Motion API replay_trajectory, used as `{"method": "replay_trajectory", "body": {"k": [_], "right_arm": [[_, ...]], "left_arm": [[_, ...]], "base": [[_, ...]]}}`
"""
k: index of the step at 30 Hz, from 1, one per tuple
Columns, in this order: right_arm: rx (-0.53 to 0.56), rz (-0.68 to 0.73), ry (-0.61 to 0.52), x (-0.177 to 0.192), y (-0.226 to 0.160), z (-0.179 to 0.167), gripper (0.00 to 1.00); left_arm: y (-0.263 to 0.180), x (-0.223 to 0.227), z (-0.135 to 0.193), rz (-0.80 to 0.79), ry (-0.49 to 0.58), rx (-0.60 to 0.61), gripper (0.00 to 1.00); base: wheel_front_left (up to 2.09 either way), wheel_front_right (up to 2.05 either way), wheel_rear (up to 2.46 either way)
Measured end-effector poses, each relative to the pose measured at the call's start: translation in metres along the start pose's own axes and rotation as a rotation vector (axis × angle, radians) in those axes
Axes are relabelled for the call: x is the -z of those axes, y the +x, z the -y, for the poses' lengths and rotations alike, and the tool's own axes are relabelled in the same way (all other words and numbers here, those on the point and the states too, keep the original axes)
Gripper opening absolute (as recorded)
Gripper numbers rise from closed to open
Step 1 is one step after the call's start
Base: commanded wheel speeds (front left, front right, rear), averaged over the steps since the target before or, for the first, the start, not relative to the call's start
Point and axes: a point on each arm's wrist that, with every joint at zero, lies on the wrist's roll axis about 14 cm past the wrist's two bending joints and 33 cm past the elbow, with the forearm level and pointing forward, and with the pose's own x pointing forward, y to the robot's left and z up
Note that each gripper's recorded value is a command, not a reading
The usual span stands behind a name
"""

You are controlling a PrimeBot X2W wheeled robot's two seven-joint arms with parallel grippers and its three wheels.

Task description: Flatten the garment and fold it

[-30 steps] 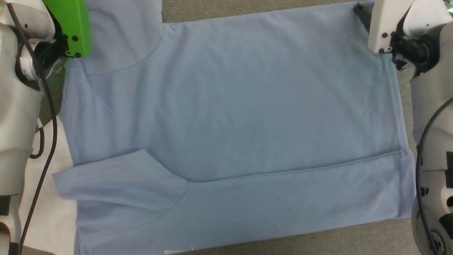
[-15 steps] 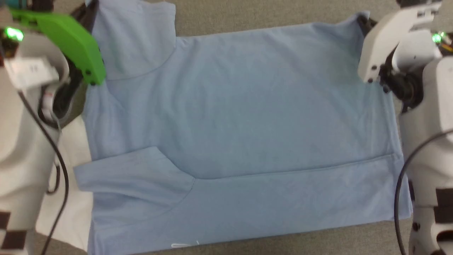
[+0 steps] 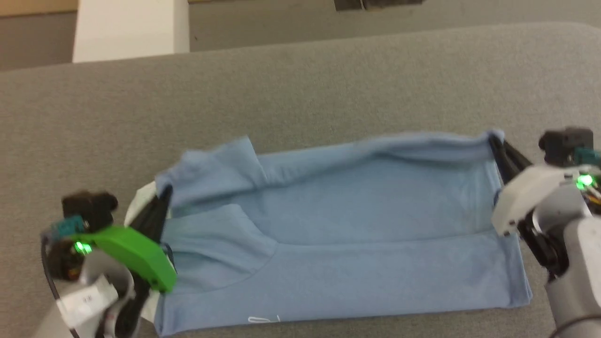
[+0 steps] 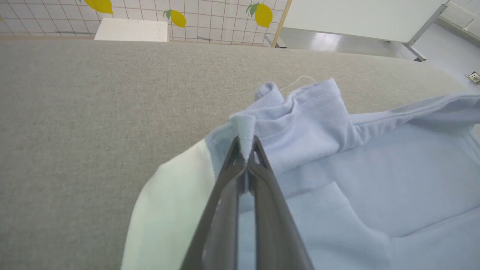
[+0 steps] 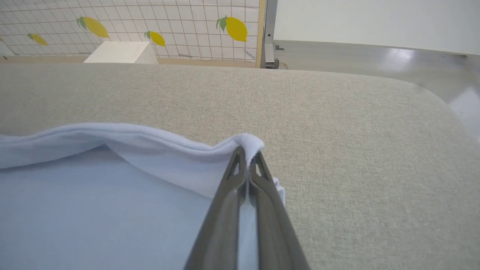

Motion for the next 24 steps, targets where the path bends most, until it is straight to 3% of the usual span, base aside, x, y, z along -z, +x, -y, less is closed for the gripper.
{"method": "replay_trajectory", "body": {"k": [11,20,21,22,23,24], "right_arm": [[0.002,-0.238,-0.035,0.056,-0.038,0.006,0.00],[0.010,-0.483,-0.039,0.105,-0.063,0.006,0.00],[0.009,-0.486,-0.034,0.105,-0.063,0.005,0.15],[0.007,-0.480,-0.028,0.104,-0.064,0.003,0.70],[0.007,-0.476,-0.021,0.103,-0.065,0.002,1.00],[0.008,-0.473,-0.013,0.103,-0.066,0.002,1.00]], "left_arm": [[-0.060,0.055,0.009,-0.113,-0.146,-0.052,0.00],[-0.074,0.093,0.003,-0.205,-0.169,-0.103,0.00],[-0.074,0.093,0.003,-0.200,-0.170,-0.105,0.01],[-0.074,0.093,0.003,-0.190,-0.169,-0.110,0.84],[-0.074,0.092,0.004,-0.180,-0.172,-0.112,0.98],[-0.075,0.092,0.005,-0.174,-0.173,-0.112,1.00]], "base": [[0.00,0.00,0.00],[0.00,0.00,0.00],[0.00,0.00,0.00],[0.00,0.00,0.00],[0.00,0.00,0.00],[0.00,0.00,0.00]]}}
